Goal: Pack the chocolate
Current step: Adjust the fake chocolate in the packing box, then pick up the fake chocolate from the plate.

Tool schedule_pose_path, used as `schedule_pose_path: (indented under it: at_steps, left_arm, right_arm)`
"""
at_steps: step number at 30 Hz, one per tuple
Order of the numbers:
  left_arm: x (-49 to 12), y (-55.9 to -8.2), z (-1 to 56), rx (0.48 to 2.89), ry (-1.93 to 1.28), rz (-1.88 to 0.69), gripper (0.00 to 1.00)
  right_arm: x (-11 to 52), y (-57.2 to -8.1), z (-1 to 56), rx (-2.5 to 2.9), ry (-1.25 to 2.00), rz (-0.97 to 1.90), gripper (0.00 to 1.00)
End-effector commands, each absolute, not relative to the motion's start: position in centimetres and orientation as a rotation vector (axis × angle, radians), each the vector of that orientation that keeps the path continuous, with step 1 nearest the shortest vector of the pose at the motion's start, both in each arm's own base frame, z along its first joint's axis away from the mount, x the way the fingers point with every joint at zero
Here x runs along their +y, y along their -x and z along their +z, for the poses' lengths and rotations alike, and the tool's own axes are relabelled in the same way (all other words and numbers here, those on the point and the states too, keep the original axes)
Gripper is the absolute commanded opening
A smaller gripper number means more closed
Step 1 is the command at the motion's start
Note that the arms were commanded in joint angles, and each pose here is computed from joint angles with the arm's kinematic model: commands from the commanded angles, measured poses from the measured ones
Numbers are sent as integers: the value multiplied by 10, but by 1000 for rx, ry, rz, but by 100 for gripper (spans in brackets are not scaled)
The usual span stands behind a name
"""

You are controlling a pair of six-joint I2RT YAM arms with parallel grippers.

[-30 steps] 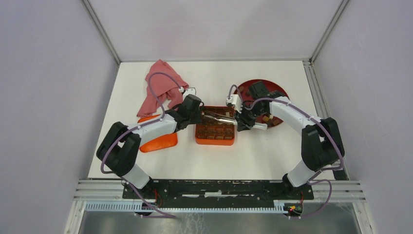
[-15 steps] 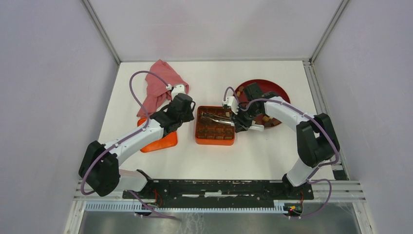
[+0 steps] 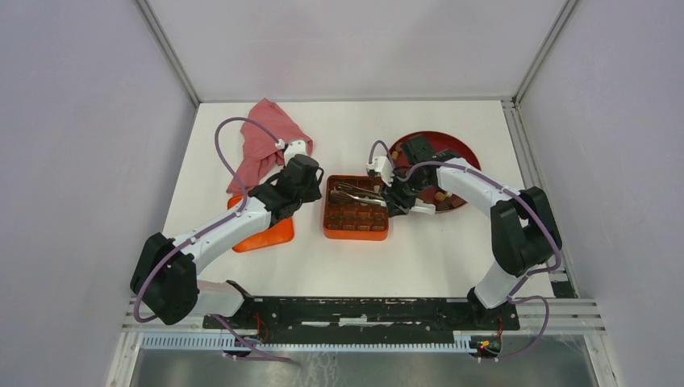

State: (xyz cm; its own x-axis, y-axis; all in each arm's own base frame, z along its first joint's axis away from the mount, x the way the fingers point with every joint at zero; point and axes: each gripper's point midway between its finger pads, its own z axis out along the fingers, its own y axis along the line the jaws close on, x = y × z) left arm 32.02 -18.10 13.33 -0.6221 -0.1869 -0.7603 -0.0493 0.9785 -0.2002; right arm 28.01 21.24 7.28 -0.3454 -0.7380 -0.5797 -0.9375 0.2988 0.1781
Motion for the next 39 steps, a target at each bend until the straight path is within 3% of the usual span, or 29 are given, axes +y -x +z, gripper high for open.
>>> schedule_pose_path:
  at_steps: [1, 9, 12, 15, 21, 24, 32, 39]
  left_arm:
    - [-191, -331, 168, 2152, 226, -299, 39]
    - [-195, -332, 195, 2093, 249, -373, 39]
    - [-206, -336, 214, 2046, 236, -452, 44]
    - [-219, -340, 234, 2002, 216, -537, 55]
    - [-242, -350, 263, 1928, 184, -671, 88]
    - [-252, -356, 271, 1909, 182, -747, 97]
    - [-277, -369, 276, 1909, 130, -850, 98]
    - [-283, -365, 262, 1951, 108, -875, 97]
  right_arm:
    - [225, -297, 95, 2115, 1473, 699, 43]
    - [230, -295, 115, 2061, 1458, 746, 42]
    - [226, -294, 130, 2024, 1438, 772, 41]
    - [212, -296, 140, 2010, 1397, 750, 41]
    - [148, -313, 148, 2089, 1178, 642, 41]
    - [108, -320, 146, 2145, 1055, 535, 42]
    - [-2, -333, 133, 2348, 670, 283, 41]
    - [-52, -329, 119, 2478, 594, 164, 41]
